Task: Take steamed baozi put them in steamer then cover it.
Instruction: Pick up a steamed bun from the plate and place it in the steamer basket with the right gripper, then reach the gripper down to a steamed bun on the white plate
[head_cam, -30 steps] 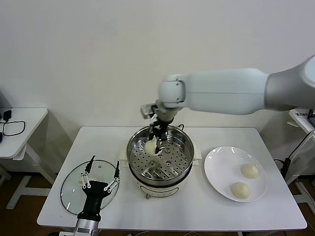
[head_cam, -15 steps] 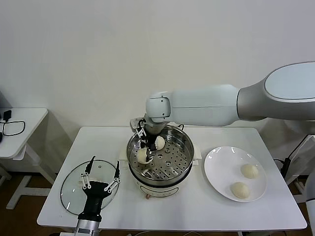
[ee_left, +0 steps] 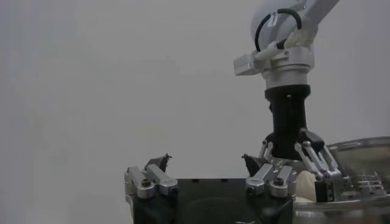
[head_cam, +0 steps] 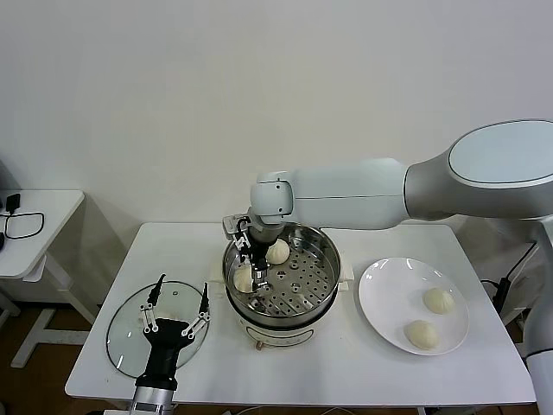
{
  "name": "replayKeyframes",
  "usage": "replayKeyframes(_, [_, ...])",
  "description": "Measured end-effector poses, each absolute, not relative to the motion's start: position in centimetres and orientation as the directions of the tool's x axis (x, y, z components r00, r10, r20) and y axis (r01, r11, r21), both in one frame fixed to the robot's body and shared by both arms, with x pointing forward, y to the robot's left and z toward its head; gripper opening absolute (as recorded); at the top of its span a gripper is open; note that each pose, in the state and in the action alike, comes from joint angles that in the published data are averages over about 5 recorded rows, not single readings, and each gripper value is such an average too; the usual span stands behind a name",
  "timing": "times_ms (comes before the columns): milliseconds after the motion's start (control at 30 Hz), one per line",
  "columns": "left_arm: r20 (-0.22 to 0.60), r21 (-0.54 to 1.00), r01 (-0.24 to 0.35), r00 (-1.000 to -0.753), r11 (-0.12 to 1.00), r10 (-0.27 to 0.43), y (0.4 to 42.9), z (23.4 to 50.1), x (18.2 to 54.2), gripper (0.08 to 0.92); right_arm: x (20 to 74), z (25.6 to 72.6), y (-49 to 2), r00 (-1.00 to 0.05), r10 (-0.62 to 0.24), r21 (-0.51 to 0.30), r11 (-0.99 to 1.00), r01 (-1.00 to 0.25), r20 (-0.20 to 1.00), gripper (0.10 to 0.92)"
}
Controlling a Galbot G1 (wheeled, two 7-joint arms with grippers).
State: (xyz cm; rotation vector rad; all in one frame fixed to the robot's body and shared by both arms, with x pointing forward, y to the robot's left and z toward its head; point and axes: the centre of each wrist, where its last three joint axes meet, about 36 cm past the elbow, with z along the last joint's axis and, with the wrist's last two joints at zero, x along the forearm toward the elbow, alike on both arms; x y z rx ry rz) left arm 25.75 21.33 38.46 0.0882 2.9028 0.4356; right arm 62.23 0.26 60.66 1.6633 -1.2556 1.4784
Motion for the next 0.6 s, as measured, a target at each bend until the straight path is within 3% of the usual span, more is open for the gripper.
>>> replayKeyframes(300, [-0.194, 0.308, 0.035, -0.976, 0.951, 0.099, 21.4, 38.5, 25.8, 0.823, 62.7, 65.4, -4.0, -0.083, -0.254, -0.185, -0.411, -0.893, 0.964, 0.823])
replayKeyframes(600, [-0.196, 0.311, 0.041, -0.975, 0.949, 0.107, 21.3, 38.7, 25.7, 0.823, 64.1, 71.3, -16.7, -0.103, -0.163, -0.160, -0.390, -0.907, 0.981, 0.823])
